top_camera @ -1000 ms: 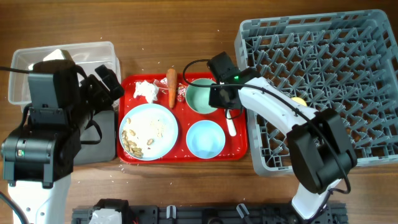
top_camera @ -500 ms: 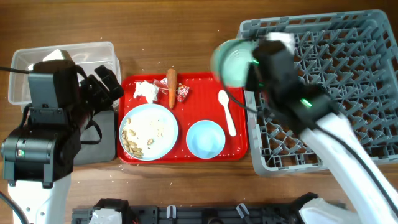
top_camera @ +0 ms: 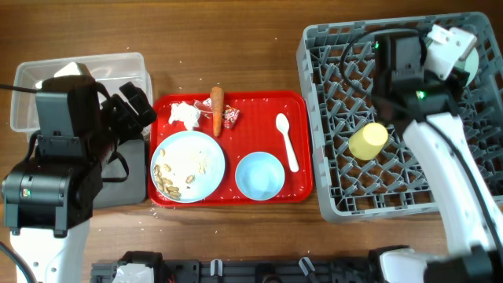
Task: Sort waste into correct bins and load items into the dishwasher rack
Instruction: 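Place the green bowl upside down in the dish rack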
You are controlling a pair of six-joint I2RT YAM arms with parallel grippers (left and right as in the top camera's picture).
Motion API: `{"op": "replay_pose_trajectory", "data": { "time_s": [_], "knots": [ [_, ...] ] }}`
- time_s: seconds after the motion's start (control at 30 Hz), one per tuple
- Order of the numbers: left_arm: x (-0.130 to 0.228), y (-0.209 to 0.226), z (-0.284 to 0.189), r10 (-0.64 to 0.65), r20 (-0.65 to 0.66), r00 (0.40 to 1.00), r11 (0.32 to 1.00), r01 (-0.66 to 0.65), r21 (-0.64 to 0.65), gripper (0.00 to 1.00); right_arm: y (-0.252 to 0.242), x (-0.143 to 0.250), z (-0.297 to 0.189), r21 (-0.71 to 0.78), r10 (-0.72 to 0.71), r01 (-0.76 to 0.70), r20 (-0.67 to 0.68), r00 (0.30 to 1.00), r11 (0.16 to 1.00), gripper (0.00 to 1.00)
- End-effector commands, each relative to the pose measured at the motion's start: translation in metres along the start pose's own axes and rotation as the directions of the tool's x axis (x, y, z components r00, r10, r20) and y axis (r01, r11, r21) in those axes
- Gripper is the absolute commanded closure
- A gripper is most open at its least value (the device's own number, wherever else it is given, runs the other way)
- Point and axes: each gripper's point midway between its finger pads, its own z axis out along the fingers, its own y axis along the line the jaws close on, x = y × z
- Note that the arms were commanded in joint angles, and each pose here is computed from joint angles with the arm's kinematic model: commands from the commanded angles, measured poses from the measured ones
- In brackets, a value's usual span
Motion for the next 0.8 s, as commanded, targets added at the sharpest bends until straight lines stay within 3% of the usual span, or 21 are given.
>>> {"op": "replay_pose_trajectory", "data": {
  "time_s": [0.0, 0.13, 0.23, 0.53, 0.77],
  "knots": [
    [-0.005, 0.0, -0.001, -0.003, 0.019, 1.0, 1.0, 0.003, -0.01, 0.0, 0.024, 0.004, 0.032, 0.077, -0.197, 0.199, -0.024, 0.98, 0.977, 0.96],
    [-0.005, 0.001, -0.001, -0.003, 0.019, 1.0, 1.0, 0.003, -0.01, 0.0, 0.069, 0.005, 0.057, 0.068, -0.39, 0.391, -0.016, 0.92, 0.918, 0.96],
    [-0.005, 0.001, -0.001, -0.003, 0.019, 1.0, 1.0, 0.003, -0.01, 0.0, 0.105, 0.016, 0.064, -0.025, -0.484, 0.484, 0.007, 0.875, 0.875, 0.96],
    [-0.005, 0.0, -0.001, -0.003, 0.019, 1.0, 1.0, 0.003, -0.01, 0.0, 0.148, 0.052, 0.067, -0.16, -0.573, 0.567, 0.007, 0.819, 0.808, 0.96],
    [-0.005, 0.0, -0.001, -0.003, 0.019, 1.0, 1.0, 0.003, -0.01, 0.0, 0.152, 0.056, 0.057, -0.173, -0.573, 0.566, 0.009, 0.819, 0.806, 0.96]
  ]
}}
